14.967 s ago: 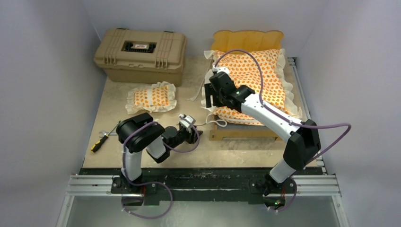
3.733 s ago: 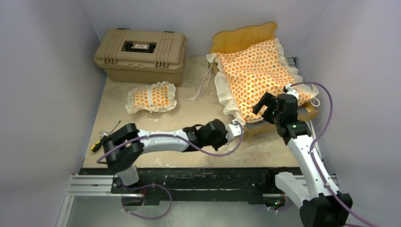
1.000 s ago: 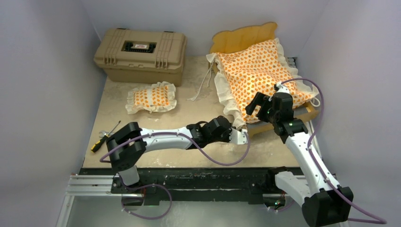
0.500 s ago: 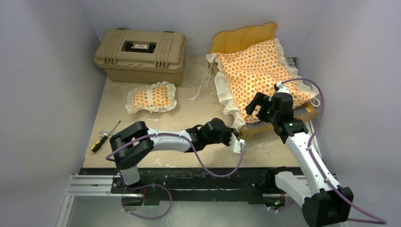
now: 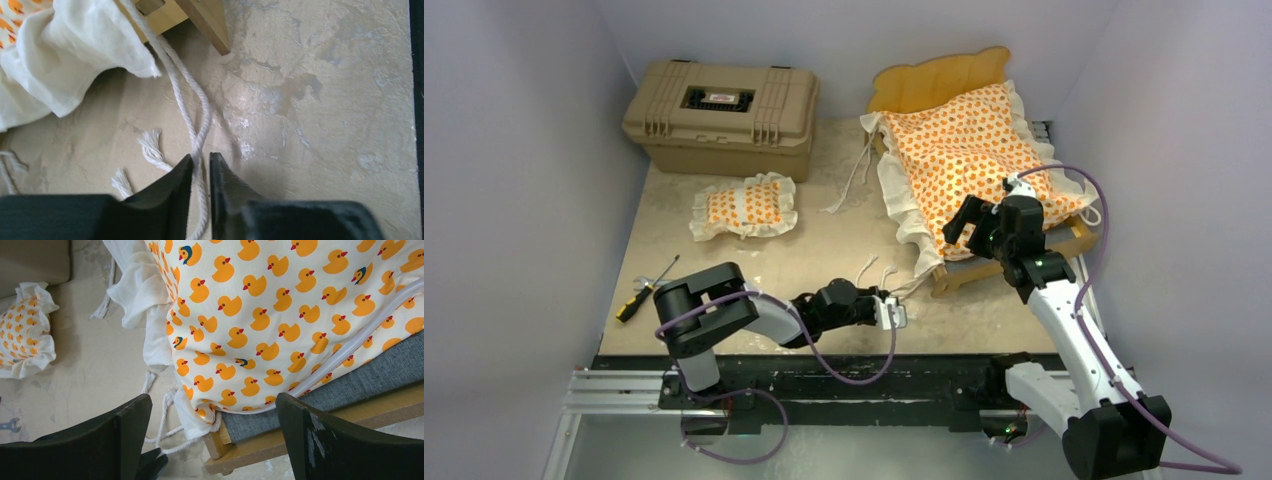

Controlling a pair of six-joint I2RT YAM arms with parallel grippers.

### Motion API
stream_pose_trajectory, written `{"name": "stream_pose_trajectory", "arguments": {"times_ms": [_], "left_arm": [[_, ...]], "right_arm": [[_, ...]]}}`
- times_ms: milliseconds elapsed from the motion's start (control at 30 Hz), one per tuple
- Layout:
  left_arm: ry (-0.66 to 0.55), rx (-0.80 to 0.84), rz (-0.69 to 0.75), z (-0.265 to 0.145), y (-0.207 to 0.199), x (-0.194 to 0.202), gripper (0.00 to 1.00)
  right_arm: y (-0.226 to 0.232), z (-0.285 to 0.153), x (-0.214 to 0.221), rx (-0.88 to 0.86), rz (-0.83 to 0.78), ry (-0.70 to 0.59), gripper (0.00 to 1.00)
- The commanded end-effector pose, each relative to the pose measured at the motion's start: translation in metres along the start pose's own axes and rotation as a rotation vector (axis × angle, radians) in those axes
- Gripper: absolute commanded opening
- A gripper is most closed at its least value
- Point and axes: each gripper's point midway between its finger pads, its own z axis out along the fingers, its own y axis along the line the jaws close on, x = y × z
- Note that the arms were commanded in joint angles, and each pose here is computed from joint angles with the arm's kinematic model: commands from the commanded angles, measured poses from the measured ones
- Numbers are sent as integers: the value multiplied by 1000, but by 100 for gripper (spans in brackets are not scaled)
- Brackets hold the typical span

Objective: Set up the pet bed
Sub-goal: Tie the ropes to the bed frame.

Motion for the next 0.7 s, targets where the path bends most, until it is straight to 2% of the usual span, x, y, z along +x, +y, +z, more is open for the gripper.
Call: {"name": "stream_pose_trajectory", "arguments": {"times_ms": [0,100,167,233,333,533,600,667], "left_arm": [[-98,-91,-169,-12,15,-23,25],[-96,-156,-254,-23,25,-25,54],[-96,-189,-315,-30,35,-34,66],[-60,-223,-390,-32,47,-41,70],[18,-196,-488,-28,53,-48,69],[90,92,-477,-24,11,-64,67],[116,92,-487,-29,6,-57,67],[125,18,-527,-32,17,-53,68]], "right_arm": [[10,-5,-15,-47,-41,-59,99],[11,-6,-16,-50,-42,-61,99],[12,-7,-17,-52,-44,-59,99],[13,-7,-14,-58,-46,-48,99],[12,-9,-15,-57,-56,-49,99],[11,-8,-13,-54,-58,-46,99],[11,-7,-13,-55,-58,-46,99],[12,-6,-13,-59,-58,-43,99]]}}
